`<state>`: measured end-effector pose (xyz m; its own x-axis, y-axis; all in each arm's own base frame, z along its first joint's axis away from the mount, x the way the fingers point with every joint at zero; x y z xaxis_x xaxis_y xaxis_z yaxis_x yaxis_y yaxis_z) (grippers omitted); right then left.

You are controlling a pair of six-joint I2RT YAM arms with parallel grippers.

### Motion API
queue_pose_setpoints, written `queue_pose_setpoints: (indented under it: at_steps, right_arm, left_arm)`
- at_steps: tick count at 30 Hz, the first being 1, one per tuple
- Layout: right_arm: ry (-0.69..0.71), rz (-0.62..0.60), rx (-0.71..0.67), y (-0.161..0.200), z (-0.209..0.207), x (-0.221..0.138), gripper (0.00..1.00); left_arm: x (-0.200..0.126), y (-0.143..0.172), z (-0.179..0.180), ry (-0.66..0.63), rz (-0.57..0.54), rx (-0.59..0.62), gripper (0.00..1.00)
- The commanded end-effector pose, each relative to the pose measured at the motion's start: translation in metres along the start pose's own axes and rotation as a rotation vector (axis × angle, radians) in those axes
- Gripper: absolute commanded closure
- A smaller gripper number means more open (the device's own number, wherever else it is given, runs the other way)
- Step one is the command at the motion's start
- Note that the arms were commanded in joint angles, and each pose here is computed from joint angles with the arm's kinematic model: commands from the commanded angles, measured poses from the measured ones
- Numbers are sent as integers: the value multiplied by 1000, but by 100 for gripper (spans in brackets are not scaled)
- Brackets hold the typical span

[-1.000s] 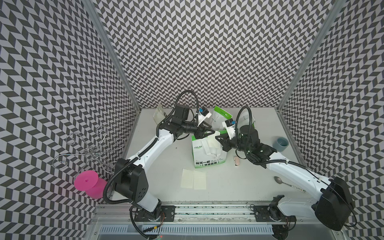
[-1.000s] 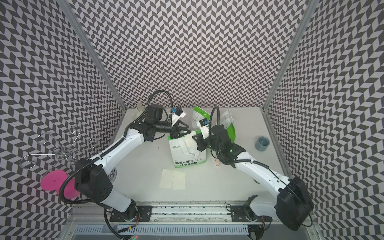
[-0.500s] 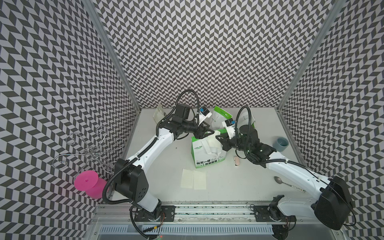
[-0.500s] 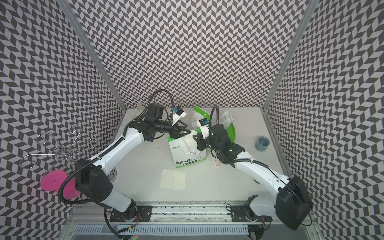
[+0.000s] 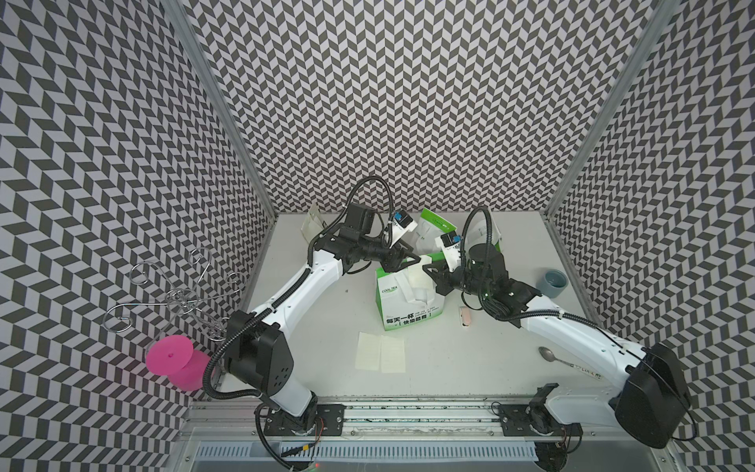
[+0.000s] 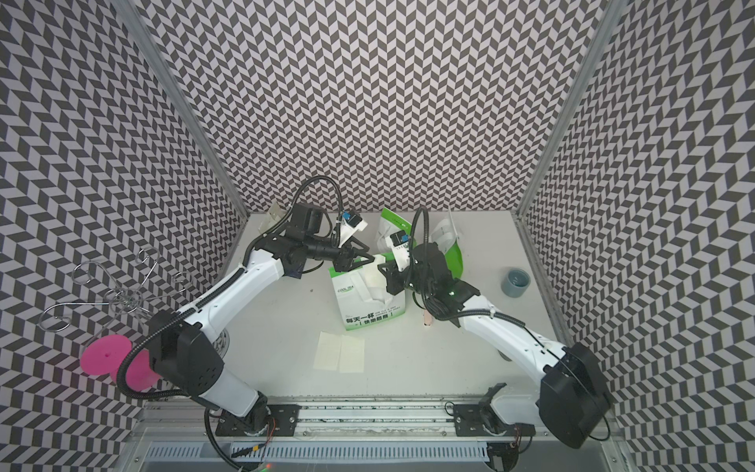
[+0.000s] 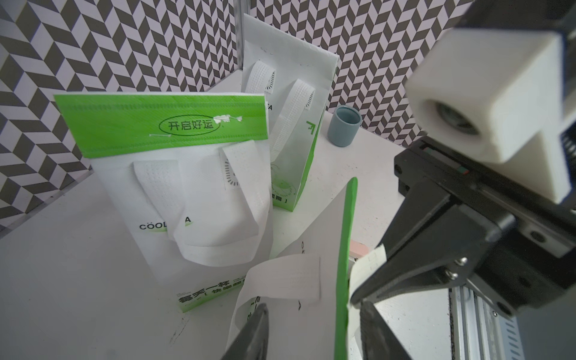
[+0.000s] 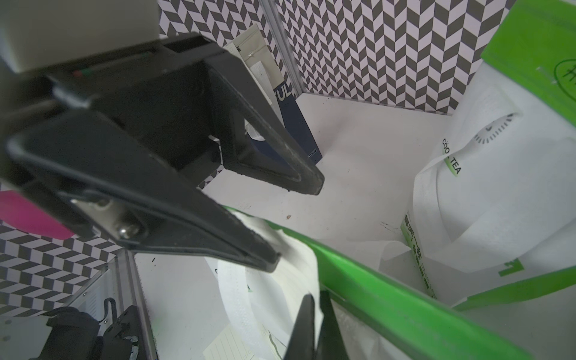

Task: Staple the receipts to the bags
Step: Hold the receipt from the takeout bag.

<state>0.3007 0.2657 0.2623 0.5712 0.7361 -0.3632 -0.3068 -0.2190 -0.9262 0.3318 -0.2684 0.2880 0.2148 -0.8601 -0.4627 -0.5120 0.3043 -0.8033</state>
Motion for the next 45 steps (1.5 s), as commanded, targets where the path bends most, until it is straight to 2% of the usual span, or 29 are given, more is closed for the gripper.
queue_pose_setpoints:
  at_steps: [1,6,12,15,16,21,29,35,39,45]
  right_arm:
    - [18,-62,-30,-21,-1,-1,100]
    - [19,-54,-32,-19,-2,2,100]
    - [33,-34,-44,-15,-4,2,100]
    - [18,-28,-49,-15,-3,4,100]
    - [17,-25,-50,-14,-3,5,100]
    - [32,-17,-53,-13,-5,5,100]
    - [37,-8,-55,-9,-5,6,100]
    - [27,-8,-60,-9,-1,7,100]
    - [26,-2,-62,-9,-1,9,100]
    - [34,-15,-64,-15,-2,9,100]
  left_arm:
    - [3,5,-1,4,32,7,51]
    - [4,5,-1,6,36,12,67]
    - [5,7,1,-1,42,9,67]
    - [6,7,2,-1,43,7,56]
    - [6,7,2,-3,44,6,55]
    - [6,9,2,-12,52,3,62]
    - [4,13,9,-76,98,-38,55]
    - [8,18,7,-55,114,-57,57]
    - [10,21,6,-45,121,-58,63]
    - [10,20,3,-36,122,-37,84]
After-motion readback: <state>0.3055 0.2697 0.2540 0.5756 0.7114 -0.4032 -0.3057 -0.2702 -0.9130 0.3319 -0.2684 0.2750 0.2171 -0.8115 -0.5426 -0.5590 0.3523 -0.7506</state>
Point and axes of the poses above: each gripper's point midway between its finger pads, its own x axis out along the fingers, its own z axis along the line the jaws close on, y = z × x, the point moved 3 cm from there along -x, back along the fingers, and after that the axes turned 13 degrees about -x, right-handed, at the moved point
